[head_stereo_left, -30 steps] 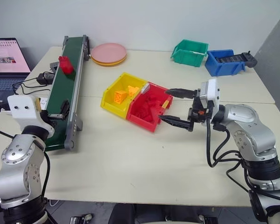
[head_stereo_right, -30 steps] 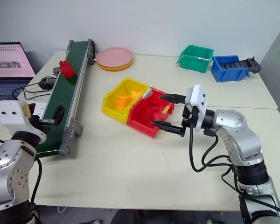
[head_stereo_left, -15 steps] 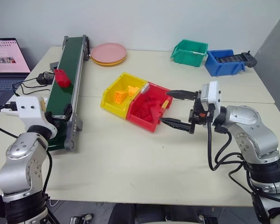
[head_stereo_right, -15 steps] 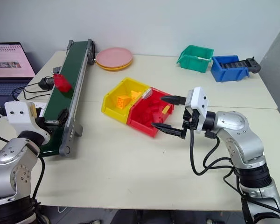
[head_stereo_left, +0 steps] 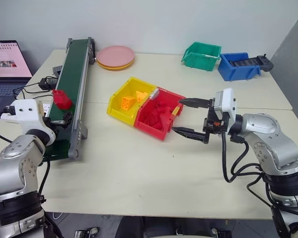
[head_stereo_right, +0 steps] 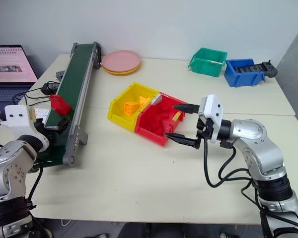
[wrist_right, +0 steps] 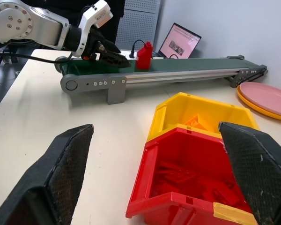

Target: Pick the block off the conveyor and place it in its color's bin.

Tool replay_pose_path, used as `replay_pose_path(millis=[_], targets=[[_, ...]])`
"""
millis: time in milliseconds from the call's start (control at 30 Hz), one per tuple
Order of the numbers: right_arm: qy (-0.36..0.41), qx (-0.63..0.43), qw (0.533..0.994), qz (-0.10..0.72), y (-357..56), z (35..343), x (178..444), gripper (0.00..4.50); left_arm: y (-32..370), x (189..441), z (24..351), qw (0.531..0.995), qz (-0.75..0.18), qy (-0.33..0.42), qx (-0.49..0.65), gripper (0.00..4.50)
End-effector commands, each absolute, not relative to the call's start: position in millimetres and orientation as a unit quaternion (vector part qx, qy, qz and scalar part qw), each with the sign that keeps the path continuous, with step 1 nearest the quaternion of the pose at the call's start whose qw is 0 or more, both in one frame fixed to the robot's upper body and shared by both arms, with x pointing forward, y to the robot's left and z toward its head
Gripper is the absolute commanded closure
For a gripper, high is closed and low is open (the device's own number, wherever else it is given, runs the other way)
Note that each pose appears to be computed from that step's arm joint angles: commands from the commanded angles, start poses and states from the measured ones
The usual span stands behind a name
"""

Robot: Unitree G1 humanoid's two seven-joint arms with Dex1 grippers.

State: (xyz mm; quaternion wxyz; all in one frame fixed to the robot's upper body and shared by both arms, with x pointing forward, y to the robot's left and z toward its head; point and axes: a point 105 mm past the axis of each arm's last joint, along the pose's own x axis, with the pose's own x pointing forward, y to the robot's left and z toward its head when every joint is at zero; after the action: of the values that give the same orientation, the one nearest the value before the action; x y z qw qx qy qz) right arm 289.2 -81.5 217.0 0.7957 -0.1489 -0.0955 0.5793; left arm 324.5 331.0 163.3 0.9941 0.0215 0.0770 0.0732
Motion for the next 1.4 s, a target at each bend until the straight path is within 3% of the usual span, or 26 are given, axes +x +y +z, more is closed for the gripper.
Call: replay_pose_path(millis=[33,367,567,733,967,1067,1167,1400], targets=[[-0.109,-0.164,0.79,0.58,-81.0,224.6,283.7,0.0,334.7,326.9,178.9,0.995,0.076,0.054,0.034,0.05],[-0.104,-0.169,0.786,0.586,-83.2,226.0,280.5,0.0,304.8,324.9,187.3,0.997,0.042,0.039,0.049,1.71],[-0.078,-0.17,0.763,0.619,-83.4,223.3,269.3,0.0,290.6,316.3,194.9,0.997,0.041,0.025,0.063,2.97],[-0.06,-0.18,0.735,0.651,-84.0,222.7,258.5,0.0,288.6,317.6,204.7,0.996,0.042,0.012,0.081,2.97],[-0.051,-0.179,0.73,0.658,-86.1,223.5,253.5,0.0,273.5,323.3,219.2,0.996,0.013,-0.009,0.084,2.97],[-0.044,-0.183,0.727,0.66,-87.2,222.8,248.7,0.0,242.8,330.4,230.2,0.994,-0.068,-0.017,0.087,2.97],[-0.034,-0.189,0.737,0.648,-95.3,224.3,243.1,0.0,175.4,338.4,237.8,0.969,-0.229,-0.015,0.096,2.97],[-0.032,-0.205,0.786,0.583,-108.8,224.7,247.7,0.0,114.4,351.2,236.9,0.929,-0.356,-0.009,0.1,2.97]])
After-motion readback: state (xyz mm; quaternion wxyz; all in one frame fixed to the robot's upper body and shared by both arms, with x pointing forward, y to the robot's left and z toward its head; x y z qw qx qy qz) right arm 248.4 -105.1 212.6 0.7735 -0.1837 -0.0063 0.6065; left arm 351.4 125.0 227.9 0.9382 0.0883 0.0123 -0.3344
